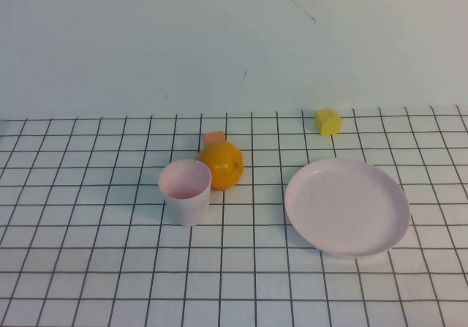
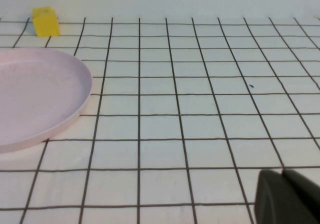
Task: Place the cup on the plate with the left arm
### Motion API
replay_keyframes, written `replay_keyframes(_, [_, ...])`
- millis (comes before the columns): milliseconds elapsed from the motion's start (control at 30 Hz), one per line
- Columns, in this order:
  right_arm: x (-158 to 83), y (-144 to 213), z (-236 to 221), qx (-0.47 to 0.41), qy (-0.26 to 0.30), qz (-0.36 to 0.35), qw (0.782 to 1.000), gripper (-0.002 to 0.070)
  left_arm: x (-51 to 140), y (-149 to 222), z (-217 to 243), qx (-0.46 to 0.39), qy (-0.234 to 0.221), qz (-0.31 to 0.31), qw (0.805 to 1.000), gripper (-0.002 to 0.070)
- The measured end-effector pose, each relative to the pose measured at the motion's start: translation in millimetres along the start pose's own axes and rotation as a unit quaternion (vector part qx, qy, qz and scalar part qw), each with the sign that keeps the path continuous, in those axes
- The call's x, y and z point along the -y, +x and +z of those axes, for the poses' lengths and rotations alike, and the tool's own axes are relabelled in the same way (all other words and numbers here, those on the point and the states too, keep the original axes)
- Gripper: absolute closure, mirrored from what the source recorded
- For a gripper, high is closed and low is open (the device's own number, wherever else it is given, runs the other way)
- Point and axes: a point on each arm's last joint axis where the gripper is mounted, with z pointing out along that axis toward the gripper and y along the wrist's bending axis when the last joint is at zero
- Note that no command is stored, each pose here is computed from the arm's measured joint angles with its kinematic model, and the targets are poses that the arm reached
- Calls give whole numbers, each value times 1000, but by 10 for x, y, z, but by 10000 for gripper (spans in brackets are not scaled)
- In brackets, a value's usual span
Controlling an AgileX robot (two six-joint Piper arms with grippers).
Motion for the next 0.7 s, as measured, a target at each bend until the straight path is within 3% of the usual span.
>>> replay_keyframes(133, [0,0,0,0,0,0,1000,678,44,-291,70,-51,-11,-43,998,677])
replay_keyframes(333, [0,0,0,0,0,0,1000,678,144,-809,259,-131,-18,-53,990,677])
replay_keyframes(467, [0,0,0,0,0,0,1000,678,168,-884,521,-239,-33,-52,969,677])
replay_keyframes(600, [0,0,0,0,0,0,1000,678,157,-730,786,-306,-44,-61,949,677])
replay_keyframes(700, [0,0,0,0,0,0,1000,678,163,-569,968,-390,-45,-61,918,677])
